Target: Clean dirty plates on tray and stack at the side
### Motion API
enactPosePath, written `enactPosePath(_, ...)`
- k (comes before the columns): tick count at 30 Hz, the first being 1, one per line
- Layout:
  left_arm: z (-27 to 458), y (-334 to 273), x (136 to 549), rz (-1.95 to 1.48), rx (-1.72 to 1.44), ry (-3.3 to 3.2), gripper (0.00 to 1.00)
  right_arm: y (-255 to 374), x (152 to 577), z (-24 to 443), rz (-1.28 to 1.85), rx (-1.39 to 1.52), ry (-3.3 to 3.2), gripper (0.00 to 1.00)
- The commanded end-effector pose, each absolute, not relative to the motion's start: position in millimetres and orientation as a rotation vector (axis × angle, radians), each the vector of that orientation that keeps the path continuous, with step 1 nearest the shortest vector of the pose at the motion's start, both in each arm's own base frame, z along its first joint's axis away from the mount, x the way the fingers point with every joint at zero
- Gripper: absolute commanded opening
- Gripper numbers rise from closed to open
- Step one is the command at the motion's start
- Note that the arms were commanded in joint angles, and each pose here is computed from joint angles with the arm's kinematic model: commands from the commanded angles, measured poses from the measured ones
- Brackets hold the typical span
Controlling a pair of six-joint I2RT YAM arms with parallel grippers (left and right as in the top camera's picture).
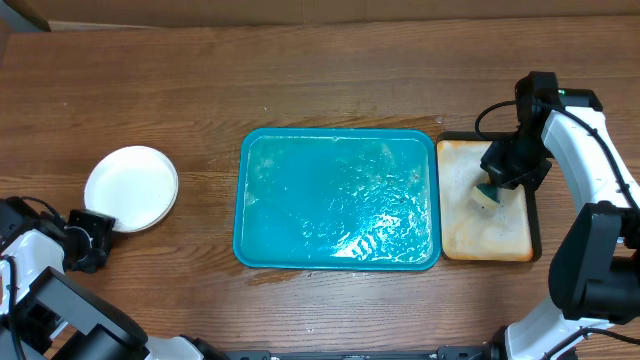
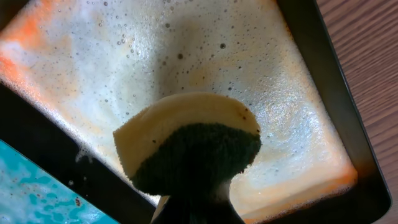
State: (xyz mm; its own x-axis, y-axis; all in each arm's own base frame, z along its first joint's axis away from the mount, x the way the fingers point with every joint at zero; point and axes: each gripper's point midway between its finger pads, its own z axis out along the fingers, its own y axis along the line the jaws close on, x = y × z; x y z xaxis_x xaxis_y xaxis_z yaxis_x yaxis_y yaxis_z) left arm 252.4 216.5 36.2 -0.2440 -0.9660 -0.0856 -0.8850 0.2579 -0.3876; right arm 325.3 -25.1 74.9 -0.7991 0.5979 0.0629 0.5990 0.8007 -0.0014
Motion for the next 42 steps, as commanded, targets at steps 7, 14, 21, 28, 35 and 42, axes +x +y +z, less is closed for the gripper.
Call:
enactPosePath(7, 46, 212, 265, -0.445, -1.608, 2.248, 0.83, -25, 326, 78, -0.035, -0.958, -2.938, 0.04)
enactPosePath(14, 65, 154, 304, -0.570, -1.296, 2.383, 0.76, -33, 333, 87, 0.019, -0.931, -2.991, 0.04)
enactPosePath(21, 98, 67, 336, -0.525, -0.859, 2.527, 0.78, -34, 348, 130, -0.028, -0.902, -3.147, 0.04)
enactPosePath(28, 91, -23, 333, -0.558, -0.394, 2.714, 0.92, 8, 352, 151, -0.398, -0.418, -3.271, 0.04)
enactPosePath(35, 87, -63, 325, -0.580, -0.165, 2.767, 0.98, 40, 341, 141, -0.665, -0.093, -3.227, 0.04)
enactPosePath(42, 87, -66, 325, -0.574, -0.116, 2.767, 1.00, -27, 299, 94, 0.000, -0.725, -3.051, 0.04)
